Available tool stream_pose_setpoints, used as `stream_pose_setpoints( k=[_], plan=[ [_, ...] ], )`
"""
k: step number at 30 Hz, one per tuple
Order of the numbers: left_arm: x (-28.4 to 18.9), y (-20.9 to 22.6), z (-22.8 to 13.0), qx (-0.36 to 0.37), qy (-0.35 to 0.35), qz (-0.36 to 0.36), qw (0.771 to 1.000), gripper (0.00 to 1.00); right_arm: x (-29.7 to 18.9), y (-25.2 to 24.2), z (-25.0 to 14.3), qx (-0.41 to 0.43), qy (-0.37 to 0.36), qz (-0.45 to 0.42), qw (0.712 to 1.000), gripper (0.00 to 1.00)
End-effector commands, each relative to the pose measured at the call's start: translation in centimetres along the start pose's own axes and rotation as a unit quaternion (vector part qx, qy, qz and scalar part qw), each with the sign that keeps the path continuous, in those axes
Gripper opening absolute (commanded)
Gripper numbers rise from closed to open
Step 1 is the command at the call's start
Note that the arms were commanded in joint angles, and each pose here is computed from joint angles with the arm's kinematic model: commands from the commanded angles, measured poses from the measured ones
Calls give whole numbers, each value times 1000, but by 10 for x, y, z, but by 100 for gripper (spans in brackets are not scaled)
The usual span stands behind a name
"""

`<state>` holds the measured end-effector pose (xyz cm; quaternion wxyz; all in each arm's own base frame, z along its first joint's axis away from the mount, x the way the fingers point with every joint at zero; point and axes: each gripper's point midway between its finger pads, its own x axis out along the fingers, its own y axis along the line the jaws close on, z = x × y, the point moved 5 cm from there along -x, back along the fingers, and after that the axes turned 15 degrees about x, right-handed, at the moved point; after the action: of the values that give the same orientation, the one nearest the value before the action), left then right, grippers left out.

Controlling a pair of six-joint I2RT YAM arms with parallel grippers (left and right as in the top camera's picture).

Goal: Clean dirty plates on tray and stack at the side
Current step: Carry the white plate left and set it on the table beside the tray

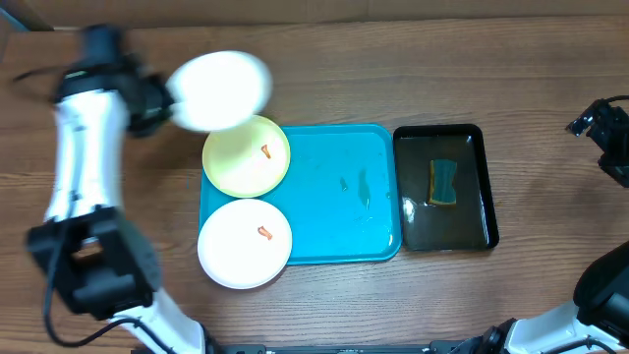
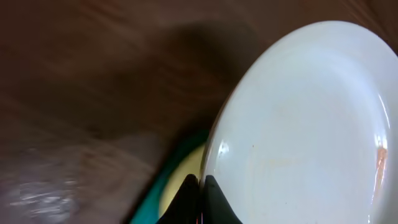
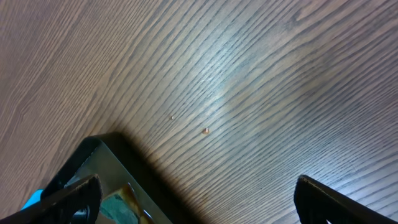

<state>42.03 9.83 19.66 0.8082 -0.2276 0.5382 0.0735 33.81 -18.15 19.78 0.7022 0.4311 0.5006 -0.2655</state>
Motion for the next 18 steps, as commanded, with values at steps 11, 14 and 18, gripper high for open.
stream_pose_setpoints(
  k=[11,14,18],
  plan=[
    [-51,157,6,-98,-51,134,985,4,-7,3,2,0,-11,6,1000,100],
    [-38,159,5,-70,-54,146,985,4,-7,3,2,0,-11,6,1000,100],
    [-10,156,-1,-45,-57,144,987,4,-7,3,2,0,-11,6,1000,100]
  ],
)
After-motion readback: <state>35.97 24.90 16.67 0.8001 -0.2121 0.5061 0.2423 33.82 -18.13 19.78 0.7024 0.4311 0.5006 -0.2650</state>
